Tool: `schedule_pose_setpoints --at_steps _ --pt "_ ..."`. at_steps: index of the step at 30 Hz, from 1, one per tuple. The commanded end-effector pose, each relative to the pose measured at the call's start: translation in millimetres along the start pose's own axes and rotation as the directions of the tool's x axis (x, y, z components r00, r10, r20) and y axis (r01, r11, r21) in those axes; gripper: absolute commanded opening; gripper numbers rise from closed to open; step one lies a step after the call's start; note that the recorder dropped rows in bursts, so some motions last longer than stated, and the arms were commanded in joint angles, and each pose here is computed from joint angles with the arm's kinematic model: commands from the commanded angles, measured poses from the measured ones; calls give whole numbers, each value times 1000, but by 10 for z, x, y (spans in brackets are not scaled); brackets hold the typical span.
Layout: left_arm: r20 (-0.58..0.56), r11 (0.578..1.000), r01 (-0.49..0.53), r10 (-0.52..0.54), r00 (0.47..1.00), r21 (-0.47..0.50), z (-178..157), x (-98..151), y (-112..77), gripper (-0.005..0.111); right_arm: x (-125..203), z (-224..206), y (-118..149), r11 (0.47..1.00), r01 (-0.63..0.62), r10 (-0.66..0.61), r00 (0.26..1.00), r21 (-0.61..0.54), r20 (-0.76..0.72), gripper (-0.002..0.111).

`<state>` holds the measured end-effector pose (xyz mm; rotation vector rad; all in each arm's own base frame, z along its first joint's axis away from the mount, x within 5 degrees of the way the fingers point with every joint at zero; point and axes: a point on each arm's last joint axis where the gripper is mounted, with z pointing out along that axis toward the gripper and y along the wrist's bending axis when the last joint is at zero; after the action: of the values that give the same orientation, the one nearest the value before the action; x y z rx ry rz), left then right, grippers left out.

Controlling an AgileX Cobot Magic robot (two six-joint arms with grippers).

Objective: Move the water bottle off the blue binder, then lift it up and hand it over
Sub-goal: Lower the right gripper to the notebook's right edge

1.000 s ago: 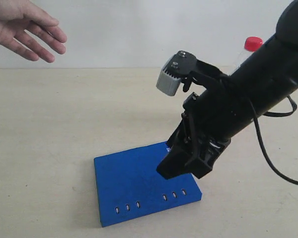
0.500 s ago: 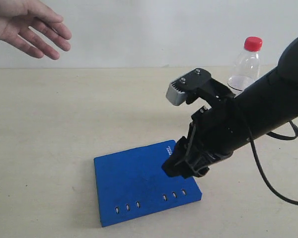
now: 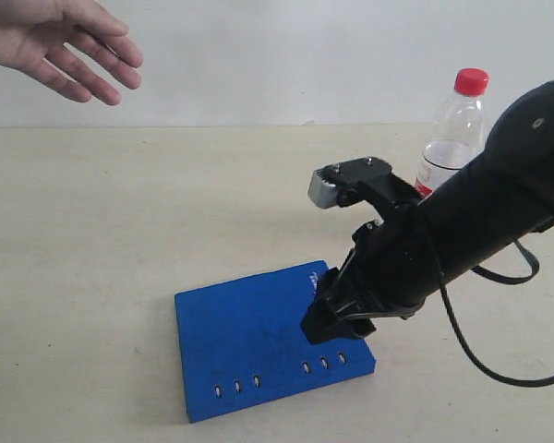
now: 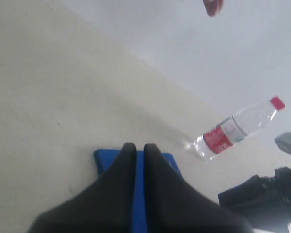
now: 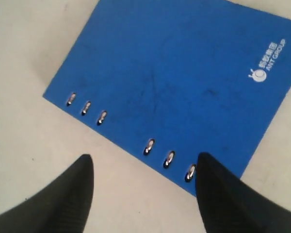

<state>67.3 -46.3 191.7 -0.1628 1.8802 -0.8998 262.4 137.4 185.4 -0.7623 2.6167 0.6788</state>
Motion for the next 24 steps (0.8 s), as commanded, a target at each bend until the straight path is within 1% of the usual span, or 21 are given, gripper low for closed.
schedule_pose_setpoints --at_steps 1,3,4,6,8,10,12,14,16,18,20,21,23,24 --pt "-105 994 -110 108 989 -13 149 8 65 5 67 228 -111 998 -69 69 996 1 -61 55" --pt "-154 990 -132 122 980 -50 229 14 140 5 72 267 -137 995 -97 97 993 11 -63 55" --pt "-188 983 -172 159 969 -56 259 30 172 5 65 272 -149 994 -105 106 993 22 -54 55" --pt "-277 982 -170 141 950 -82 324 86 249 5 47 268 -167 992 -117 119 992 42 -31 55" --pt "-338 980 -171 128 932 -100 414 65 294 5 27 251 -176 990 -128 128 992 58 -8 55" --pt "-383 978 -182 132 914 -99 515 20 321 5 19 244 -179 989 -134 134 991 63 1 55" --pt "-433 982 -180 138 891 -57 639 -9 330 5 19 244 -179 988 -139 139 990 63 2 55" --pt "-468 988 -152 142 872 16 787 -52 311 5 16 237 -203 988 -136 136 991 76 9 55" --pt "-495 993 -103 116 861 54 928 -89 319 5 14 199 -293 982 -163 162 986 91 27 55" --pt "-521 996 -62 89 849 69 1071 -121 356 5 34 136 -419 973 -209 206 978 96 37 55" --pt "-551 997 -13 54 833 78 1195 -112 409 5 75 65 -520 966 -251 250 968 61 24 55" --pt "-565 996 12 38 824 84 1246 -101 432 5 117 22 -549 968 -250 250 968 15 -9 55" --pt "-586 992 56 21 810 113 1329 -77 454 5 187 -18 -544 976 -208 203 976 -70 -75 55" --pt "-592 989 68 23 805 131 1370 -71 460 5 198 -29 -537 978 -184 177 981 -93 -84 55"
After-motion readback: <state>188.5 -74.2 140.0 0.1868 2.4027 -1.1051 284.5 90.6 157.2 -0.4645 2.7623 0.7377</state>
